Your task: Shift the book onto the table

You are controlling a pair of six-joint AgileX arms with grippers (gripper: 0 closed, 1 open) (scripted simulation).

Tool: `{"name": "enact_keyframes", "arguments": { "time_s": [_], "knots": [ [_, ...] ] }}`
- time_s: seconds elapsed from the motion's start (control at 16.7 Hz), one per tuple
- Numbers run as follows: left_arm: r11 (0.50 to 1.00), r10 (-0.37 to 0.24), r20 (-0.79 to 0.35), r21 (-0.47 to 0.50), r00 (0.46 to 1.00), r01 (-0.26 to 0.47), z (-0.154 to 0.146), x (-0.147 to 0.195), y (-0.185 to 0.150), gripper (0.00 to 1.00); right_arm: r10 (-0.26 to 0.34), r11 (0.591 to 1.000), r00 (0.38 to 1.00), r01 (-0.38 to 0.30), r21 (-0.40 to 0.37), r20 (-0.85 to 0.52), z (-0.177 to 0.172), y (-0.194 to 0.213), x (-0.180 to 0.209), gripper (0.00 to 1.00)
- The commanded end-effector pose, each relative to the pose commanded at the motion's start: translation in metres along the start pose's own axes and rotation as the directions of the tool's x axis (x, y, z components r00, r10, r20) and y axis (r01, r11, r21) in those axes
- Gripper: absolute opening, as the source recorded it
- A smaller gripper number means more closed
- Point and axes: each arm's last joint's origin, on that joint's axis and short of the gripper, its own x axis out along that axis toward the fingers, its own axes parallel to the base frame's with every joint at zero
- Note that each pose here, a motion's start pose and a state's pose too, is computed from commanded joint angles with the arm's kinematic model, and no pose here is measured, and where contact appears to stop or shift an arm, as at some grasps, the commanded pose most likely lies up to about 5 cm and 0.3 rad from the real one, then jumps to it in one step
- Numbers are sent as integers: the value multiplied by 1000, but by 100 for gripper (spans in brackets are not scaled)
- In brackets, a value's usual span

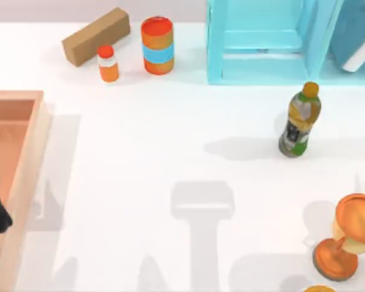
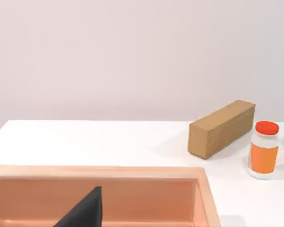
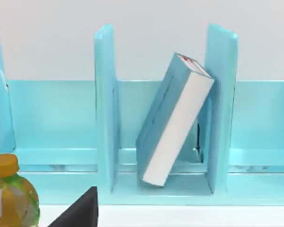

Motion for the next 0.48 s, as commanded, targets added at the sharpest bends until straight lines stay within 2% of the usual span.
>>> {"name": "enact_keyframes", "arguments": {
  "time_s": [0.06,0.3,0.48],
  "knots": [
    [1000,0,0,0,1000,0,0,0,0,100,-3,1000,999,3,-2,54,14,0,-3,100],
    [1000,0,0,0,1000,0,0,0,0,100,-6,1000,997,5,17,75,32,-1,-3,100],
    [1000,0,0,0,1000,0,0,0,0,100,-5,998,993,-2,58,115,74,-2,3,100]
  ]
}}
